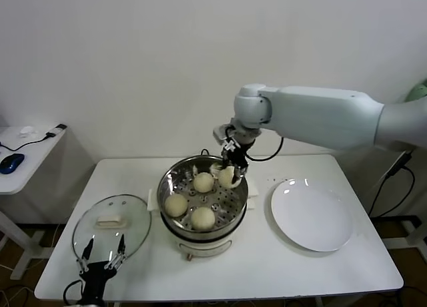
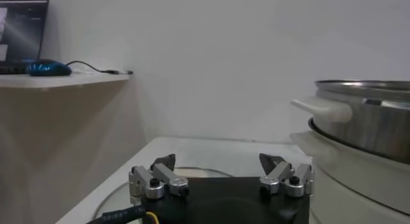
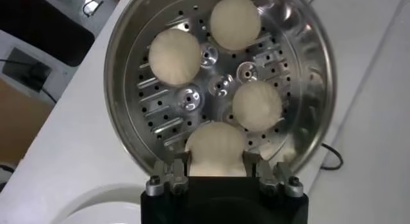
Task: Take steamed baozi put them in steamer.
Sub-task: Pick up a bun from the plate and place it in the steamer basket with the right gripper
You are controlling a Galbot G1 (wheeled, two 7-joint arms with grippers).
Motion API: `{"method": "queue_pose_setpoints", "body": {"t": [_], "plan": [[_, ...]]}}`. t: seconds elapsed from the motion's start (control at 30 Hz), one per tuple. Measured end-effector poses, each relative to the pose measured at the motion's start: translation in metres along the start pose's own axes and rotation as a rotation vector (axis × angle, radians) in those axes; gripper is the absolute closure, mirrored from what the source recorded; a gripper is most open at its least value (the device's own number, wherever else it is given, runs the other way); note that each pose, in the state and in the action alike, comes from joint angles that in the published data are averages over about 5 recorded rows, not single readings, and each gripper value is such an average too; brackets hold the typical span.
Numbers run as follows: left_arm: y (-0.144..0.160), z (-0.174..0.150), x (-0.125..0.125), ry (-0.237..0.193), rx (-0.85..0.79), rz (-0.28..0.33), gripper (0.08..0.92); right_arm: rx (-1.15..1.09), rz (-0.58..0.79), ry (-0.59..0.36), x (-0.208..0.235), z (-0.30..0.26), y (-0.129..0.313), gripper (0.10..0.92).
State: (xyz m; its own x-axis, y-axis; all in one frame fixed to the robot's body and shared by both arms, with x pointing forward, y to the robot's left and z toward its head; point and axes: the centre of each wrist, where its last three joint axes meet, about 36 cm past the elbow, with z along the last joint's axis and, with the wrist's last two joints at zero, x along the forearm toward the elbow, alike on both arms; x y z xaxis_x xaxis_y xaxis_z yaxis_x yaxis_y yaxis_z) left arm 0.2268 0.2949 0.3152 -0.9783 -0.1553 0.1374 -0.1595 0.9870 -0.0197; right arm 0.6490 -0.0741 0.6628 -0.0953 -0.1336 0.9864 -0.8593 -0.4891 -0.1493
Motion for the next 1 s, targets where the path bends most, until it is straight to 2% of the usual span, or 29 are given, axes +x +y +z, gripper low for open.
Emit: {"method": "queue_pose_setpoints", "body": {"t": [0.47, 0.57, 0.83, 1.0], "plan": [[0.003, 0.0, 0.002, -0.004, 0.001, -0.014, 0.177, 0.032, -0.04, 0.048, -0.039, -0.015, 0.0, 0.429], [0.003, -0.001, 0.002, -0.005, 0.002, -0.015, 0.177, 0.037, -0.045, 0.056, -0.043, -0.015, 0.0, 0.395], [0.005, -0.001, 0.001, -0.011, 0.003, -0.021, 0.177, 0.046, -0.051, 0.06, -0.051, -0.015, 0.003, 0.221], [0.005, -0.001, -0.001, -0.013, 0.004, -0.021, 0.177, 0.046, -0.041, 0.045, -0.054, -0.015, 0.005, 0.2]]}}
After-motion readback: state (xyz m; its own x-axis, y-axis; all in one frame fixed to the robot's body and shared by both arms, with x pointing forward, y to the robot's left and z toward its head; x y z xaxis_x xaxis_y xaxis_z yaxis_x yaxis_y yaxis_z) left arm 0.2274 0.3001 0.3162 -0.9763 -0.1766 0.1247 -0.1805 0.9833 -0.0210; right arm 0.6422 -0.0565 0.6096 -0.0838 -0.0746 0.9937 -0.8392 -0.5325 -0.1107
